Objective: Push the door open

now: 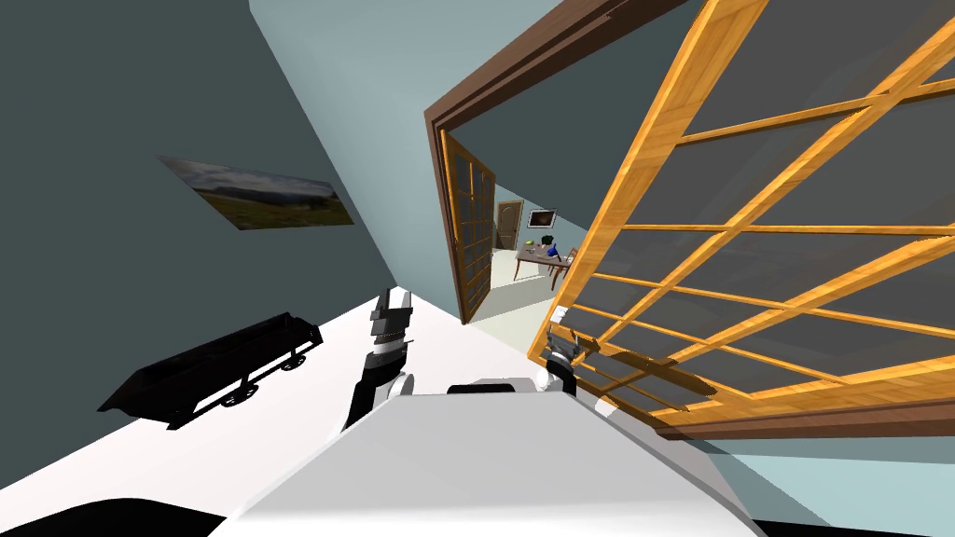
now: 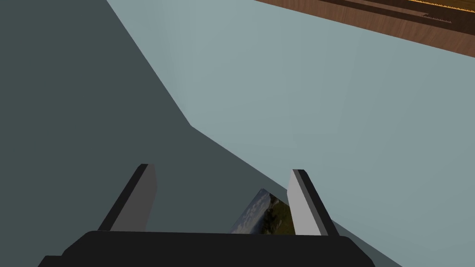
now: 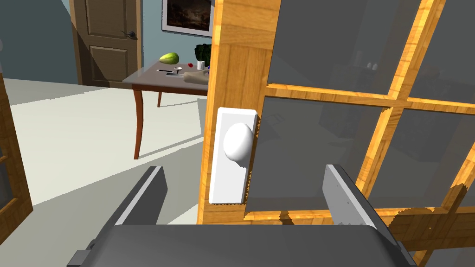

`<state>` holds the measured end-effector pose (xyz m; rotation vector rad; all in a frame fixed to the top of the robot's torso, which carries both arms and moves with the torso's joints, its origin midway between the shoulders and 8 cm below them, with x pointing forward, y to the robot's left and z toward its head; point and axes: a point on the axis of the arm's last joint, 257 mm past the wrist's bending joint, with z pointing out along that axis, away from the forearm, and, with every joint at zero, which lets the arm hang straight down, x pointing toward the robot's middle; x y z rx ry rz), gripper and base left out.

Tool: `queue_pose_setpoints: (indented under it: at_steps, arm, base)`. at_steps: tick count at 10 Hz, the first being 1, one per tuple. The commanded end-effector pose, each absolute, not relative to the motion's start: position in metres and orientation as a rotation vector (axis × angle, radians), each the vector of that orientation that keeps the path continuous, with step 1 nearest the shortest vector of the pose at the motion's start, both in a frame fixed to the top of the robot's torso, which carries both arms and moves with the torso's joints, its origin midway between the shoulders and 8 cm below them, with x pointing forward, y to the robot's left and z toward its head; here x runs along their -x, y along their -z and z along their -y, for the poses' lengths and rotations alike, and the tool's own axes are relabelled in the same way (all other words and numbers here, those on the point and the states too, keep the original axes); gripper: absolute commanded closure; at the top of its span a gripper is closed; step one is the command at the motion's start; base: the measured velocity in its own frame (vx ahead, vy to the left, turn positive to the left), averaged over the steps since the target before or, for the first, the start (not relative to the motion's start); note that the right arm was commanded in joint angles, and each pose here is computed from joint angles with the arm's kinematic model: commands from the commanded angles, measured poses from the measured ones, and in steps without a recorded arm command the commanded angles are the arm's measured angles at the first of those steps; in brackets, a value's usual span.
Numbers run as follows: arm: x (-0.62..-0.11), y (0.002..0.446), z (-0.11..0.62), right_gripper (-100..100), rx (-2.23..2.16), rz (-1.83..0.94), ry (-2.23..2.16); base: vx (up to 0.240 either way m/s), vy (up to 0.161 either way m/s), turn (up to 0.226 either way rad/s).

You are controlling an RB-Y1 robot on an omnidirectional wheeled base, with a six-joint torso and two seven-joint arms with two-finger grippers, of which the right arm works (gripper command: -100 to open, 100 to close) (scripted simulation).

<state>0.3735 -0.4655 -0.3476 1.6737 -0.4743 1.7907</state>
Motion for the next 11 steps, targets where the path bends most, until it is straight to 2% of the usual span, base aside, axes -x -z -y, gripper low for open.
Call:
queue_pose_setpoints:
  at_steps: [1, 11]
  arm:
    - [-0.3735, 0.3481, 0.4652, -100, -1.675, 0.475, -1.791]
    - [-0.3746, 0.3546, 0.459, -100, -1.704, 0.476, -1.81]
  base:
    - [0.005, -0.006, -0.018]
    - [0.001, -0.002, -0.005]
